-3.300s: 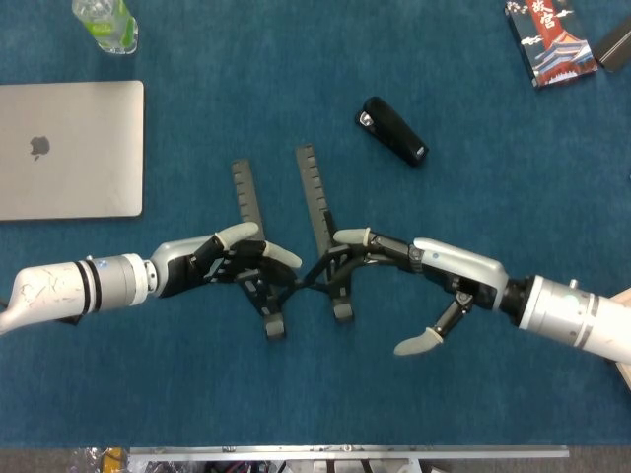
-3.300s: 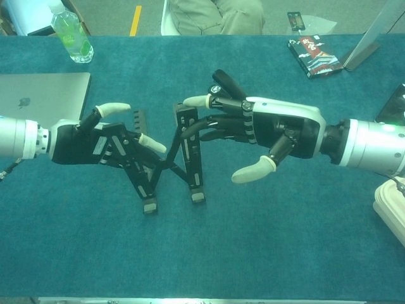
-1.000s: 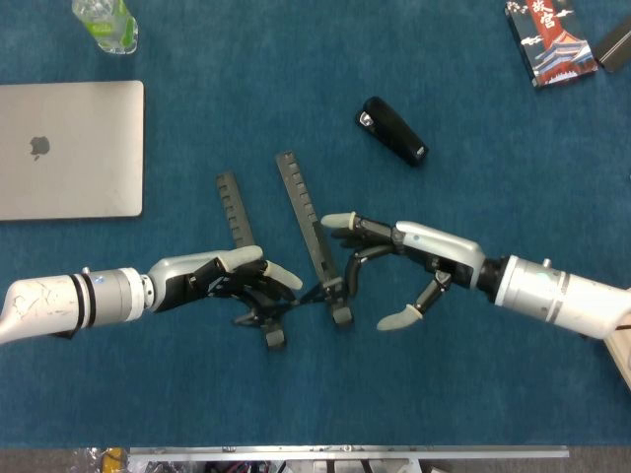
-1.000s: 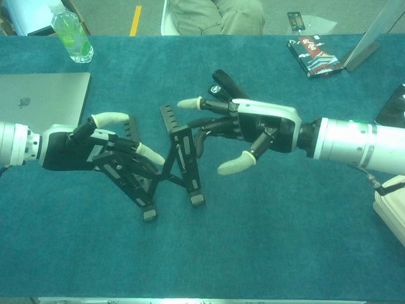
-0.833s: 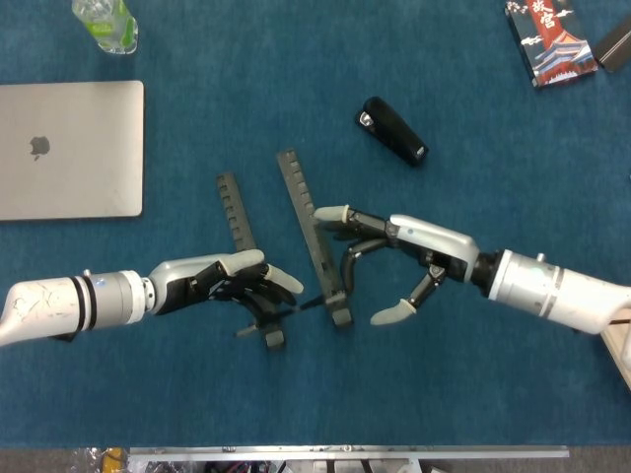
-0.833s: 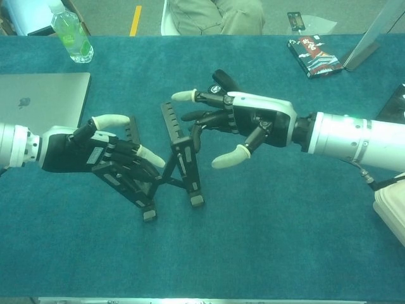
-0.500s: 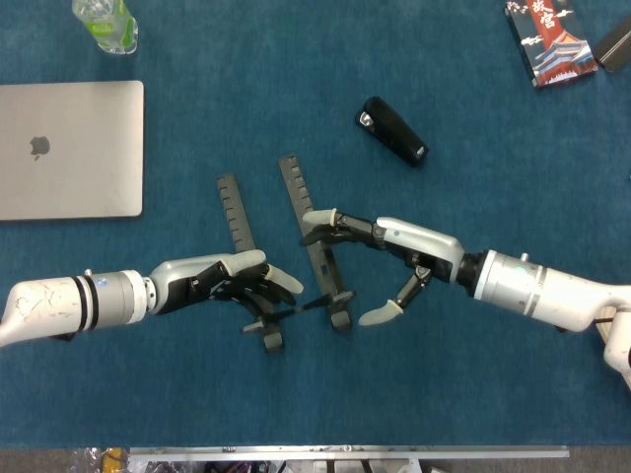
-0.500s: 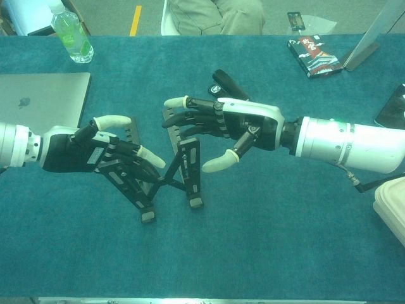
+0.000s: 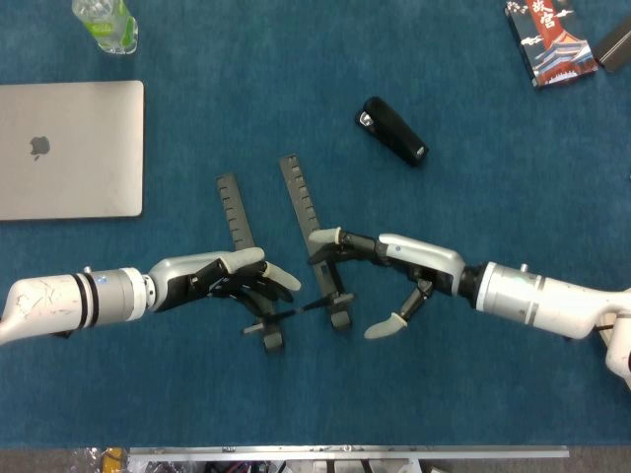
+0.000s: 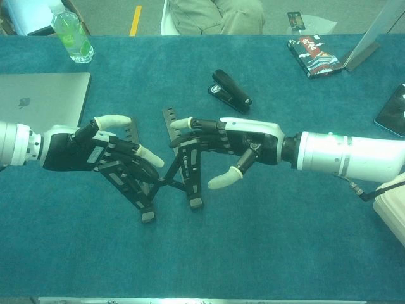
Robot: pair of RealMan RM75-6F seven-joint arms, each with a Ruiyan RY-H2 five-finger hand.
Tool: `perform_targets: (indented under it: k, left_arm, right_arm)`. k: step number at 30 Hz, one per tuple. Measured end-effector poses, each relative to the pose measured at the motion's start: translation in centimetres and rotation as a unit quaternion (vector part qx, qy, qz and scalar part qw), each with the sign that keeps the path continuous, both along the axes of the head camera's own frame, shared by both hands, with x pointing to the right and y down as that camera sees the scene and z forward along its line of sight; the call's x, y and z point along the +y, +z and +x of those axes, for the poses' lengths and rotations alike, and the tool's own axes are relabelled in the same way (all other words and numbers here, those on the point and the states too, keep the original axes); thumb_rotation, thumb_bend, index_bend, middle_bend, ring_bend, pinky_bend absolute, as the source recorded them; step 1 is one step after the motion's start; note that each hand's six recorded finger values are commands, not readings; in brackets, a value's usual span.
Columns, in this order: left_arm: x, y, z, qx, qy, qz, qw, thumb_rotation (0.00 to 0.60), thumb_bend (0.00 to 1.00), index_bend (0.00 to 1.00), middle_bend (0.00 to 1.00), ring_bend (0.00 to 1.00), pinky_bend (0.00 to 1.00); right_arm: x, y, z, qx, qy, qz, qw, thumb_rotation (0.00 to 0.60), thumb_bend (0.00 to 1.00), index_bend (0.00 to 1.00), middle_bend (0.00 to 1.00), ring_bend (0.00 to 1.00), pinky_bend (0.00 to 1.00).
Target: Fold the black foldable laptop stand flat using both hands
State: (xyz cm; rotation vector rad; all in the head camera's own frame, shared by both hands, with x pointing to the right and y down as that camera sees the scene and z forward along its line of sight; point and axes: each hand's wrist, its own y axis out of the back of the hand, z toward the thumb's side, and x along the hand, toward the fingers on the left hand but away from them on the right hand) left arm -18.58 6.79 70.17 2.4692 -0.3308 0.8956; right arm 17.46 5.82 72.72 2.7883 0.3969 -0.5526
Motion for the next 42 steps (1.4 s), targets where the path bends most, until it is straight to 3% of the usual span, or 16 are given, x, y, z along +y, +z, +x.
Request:
perform_targets:
  k: [21,30,36,42]
  left_arm:
    - [-0.5,0.4,-0.2,-0.013,-0.002,0.007,0.9999,0.0,0.22,0.16,0.19,0.12,0.19]
    - [-0.6,0.5,0.0,-0.013,0.002,0.009,0.9999,0.0,0.22,0.16,0.19,0.12,0.19]
    - [-1.2,0.2,0.3,-0.009,0.0,0.021,0.9997,0.0,0.22,0.16,0.19,0.11,0.19]
    - [-2.5,-0.3,0.6,-0.006,-0.006,0.048,0.9988,0.0,0.22,0.16,0.16,0.02,0.13]
  right_arm:
    - [3.0,-0.1,0.7,-0.002,-0.022,-0.036,0.9991,0.6,0.0,0.02,0.16,0.03,0.07]
    - [3.3,-0.3,1.3,0.0,-0.018,-0.043,0.9989,0.6,0.0,0.02,0.16,0.03,0.07]
    - [2.1,-0.9,1.8,-0.003,0.0,-0.017,0.9999,0.6,0.0,0.02,0.16,0.03,0.07]
    - [0.0,-2.5,2.6,-0.01,0.026,0.026,0.9993,0.6,0.0,0.02,0.16,0.03,0.07]
